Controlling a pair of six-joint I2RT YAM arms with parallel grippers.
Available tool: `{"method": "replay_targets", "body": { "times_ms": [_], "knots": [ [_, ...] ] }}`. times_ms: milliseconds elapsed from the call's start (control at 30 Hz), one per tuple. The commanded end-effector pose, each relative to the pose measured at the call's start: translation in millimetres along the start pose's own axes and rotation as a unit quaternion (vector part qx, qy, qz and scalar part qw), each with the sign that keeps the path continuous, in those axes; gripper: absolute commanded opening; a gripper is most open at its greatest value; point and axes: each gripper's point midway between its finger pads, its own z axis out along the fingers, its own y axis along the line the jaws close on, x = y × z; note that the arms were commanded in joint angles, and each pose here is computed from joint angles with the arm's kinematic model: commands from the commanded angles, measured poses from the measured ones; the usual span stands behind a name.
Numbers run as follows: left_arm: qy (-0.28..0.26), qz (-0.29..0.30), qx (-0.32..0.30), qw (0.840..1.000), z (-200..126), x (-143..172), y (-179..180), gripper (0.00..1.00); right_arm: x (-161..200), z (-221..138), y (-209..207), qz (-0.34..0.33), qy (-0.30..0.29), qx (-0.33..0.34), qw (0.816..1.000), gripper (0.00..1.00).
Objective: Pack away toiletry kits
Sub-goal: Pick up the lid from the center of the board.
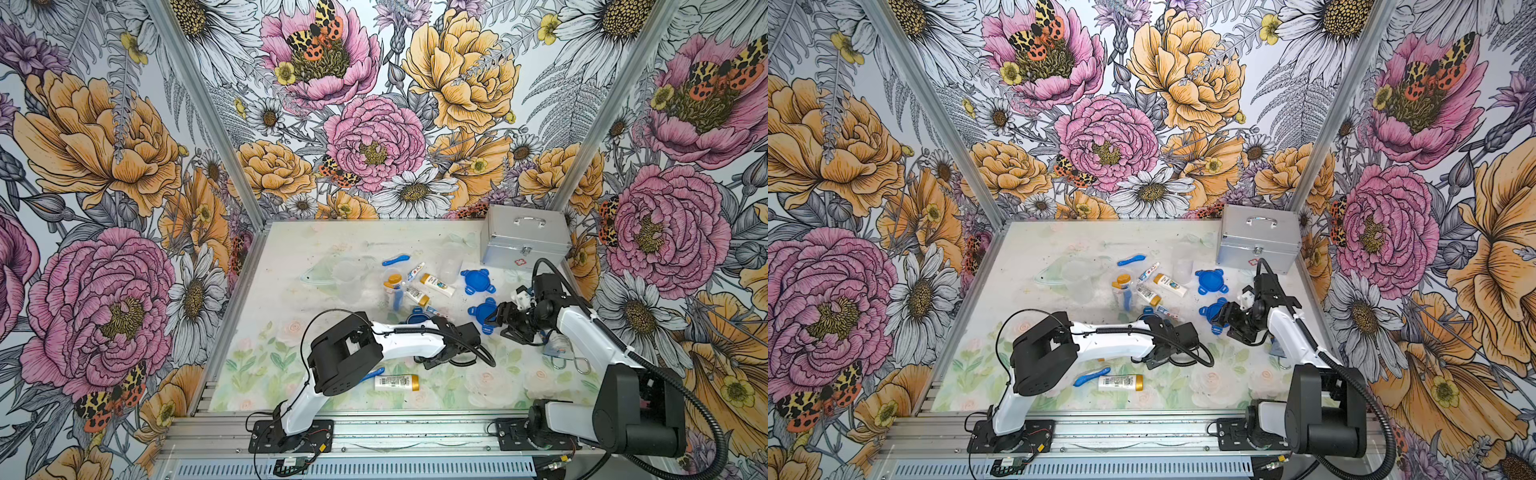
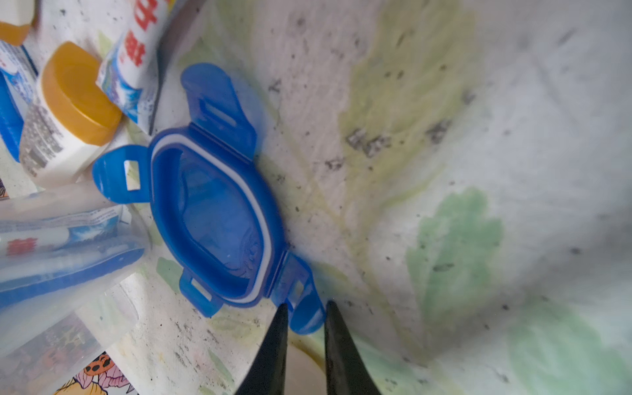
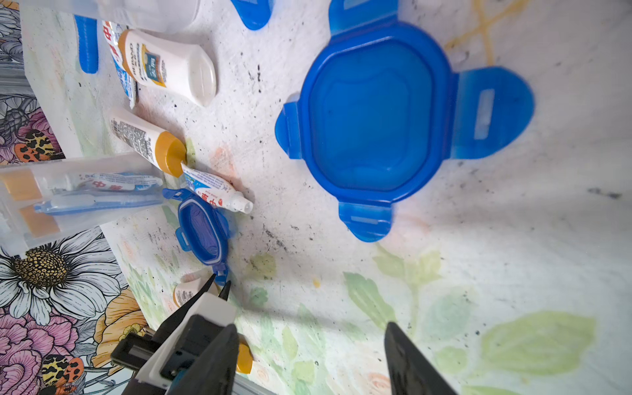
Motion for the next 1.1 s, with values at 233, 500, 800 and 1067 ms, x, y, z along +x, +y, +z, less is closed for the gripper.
{"method": "replay_targets", "body": {
  "times_ms": [233,500,800,1067],
  "knots": [
    [0.012,0.011,0.004,1.0,9,5,-10,0.0,-10,-6,3,-0.014,-0.02,-0.01,1.0,0.67],
    [-0.016,-0.026,0.033,0.999,-18,0,2,0.0,-15,-8,3,-0.016,-0.024,-0.009,1.0,0.67],
    [-0.107,-0.167,0.15,0.969,-104,-9,52,0.0,-19,-11,7,-0.024,-0.031,-0.009,0.999,0.67],
    [-0.159,-0.321,0.262,0.896,-137,-7,130,0.0,-21,-7,41,-0.086,-0.023,-0.008,0.996,0.67]
  ]
}}
